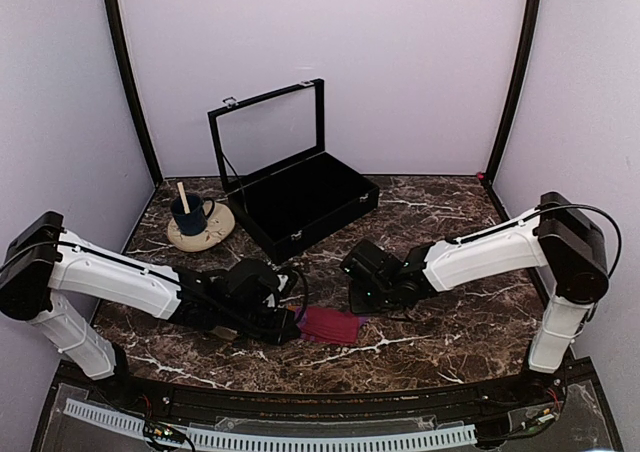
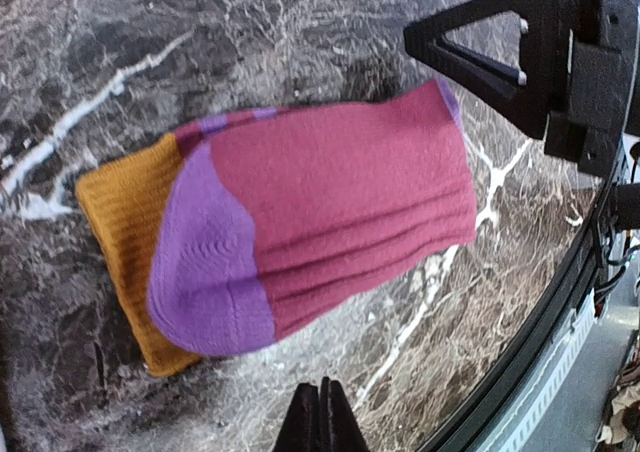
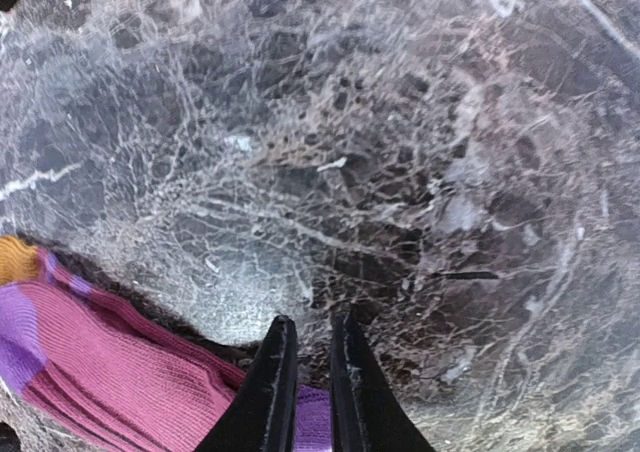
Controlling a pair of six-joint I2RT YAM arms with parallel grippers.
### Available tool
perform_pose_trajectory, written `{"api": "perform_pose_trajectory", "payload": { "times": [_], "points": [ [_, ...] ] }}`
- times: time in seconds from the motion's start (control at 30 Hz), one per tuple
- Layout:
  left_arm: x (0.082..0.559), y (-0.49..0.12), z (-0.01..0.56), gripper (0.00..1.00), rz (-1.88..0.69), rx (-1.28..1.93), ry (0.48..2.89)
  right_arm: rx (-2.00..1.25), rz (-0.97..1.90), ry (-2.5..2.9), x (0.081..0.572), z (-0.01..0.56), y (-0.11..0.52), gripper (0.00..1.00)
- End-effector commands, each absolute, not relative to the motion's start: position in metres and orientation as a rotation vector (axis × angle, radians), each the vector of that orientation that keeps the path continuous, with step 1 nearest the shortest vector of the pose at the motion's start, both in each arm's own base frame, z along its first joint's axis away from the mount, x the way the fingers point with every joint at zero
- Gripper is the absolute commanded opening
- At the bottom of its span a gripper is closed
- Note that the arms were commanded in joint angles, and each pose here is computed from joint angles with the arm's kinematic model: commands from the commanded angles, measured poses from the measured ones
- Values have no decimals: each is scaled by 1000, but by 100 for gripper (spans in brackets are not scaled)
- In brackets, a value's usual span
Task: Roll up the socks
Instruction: Rotate the sock at the center of the board.
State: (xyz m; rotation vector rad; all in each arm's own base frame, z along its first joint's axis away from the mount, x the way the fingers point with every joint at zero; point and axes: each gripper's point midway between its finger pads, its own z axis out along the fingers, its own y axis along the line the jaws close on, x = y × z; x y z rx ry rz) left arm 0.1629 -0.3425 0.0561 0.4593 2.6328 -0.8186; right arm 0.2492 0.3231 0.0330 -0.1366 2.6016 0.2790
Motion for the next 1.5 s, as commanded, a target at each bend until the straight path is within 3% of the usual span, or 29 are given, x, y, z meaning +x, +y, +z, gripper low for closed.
{"api": "perform_pose_trajectory", "payload": {
  "times": [0.0,0.53,1.1,1.47],
  "points": [
    [142,-335,51,0,-809,504,2676,-140,328,2619,249,28,330,13],
    [129,-301,-21,0,-516,435,2880,-132,334,2688,215,10,321,12],
    [149,-271,-30,0,-294,422,2850,-111,372,2720,160,11,328,12],
    [169,-266,-25,0,-346,478,2775,-191,448,2749,124,8,363,12]
  ]
}}
